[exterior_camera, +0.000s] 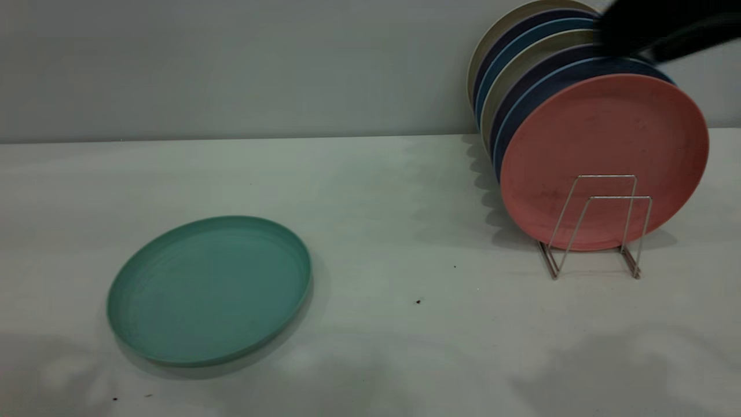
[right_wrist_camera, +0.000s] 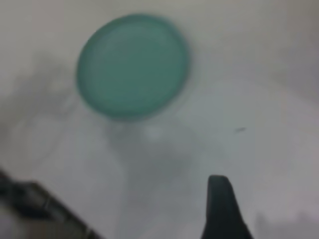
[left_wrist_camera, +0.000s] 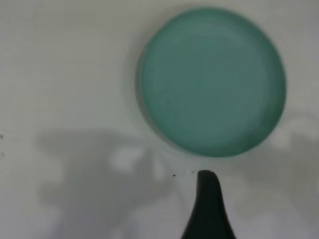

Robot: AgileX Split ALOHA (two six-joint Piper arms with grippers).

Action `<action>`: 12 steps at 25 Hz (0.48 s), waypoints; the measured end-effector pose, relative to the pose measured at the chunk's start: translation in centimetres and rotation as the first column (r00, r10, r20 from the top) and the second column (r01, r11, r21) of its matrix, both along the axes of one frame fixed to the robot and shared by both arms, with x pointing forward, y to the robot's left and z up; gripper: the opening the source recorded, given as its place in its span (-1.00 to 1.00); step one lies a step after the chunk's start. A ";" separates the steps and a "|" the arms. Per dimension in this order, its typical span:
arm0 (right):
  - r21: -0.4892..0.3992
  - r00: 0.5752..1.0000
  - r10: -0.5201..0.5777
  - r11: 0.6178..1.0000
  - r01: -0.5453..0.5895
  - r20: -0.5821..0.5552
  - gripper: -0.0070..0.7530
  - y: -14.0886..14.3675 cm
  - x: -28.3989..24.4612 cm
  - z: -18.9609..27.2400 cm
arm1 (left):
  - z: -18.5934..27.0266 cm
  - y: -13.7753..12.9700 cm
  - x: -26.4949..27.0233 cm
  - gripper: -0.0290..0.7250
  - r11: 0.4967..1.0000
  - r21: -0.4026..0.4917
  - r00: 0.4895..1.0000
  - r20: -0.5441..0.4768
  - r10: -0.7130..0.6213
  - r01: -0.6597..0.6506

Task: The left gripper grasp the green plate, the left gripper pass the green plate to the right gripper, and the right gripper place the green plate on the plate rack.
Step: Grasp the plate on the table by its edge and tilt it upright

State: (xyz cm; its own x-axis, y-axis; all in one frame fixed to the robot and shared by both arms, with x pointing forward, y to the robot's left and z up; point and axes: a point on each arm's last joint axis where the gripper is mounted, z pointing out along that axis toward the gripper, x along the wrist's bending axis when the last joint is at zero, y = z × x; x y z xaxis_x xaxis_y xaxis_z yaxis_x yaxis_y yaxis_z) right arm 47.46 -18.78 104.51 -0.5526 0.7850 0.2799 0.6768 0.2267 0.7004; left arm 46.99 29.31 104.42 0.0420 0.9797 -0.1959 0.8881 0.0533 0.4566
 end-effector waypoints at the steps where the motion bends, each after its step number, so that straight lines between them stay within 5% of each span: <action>1: -0.006 0.999 0.023 1.000 -0.023 -0.028 0.32 1.0 0.4 -0.9 | -0.7 0.0 0.6 0.64 1.000 0.000 1.000 -0.021 0.002 -0.002; 12: -0.014 0.953 0.244 0.968 -0.251 -0.181 0.32 10.9 4.0 -7.0 | -11.1 0.5 8.3 0.64 1.000 -0.002 0.945 -0.326 -0.020 0.020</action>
State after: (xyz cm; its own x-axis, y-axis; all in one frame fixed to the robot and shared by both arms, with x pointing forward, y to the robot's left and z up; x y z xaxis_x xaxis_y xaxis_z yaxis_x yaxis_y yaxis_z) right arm 51.44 -7.87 97.51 -0.6755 0.6413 0.3638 0.7079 0.4262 0.5632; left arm 55.30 29.80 93.30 -0.0044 0.9795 -0.2012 0.9892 0.0337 0.1424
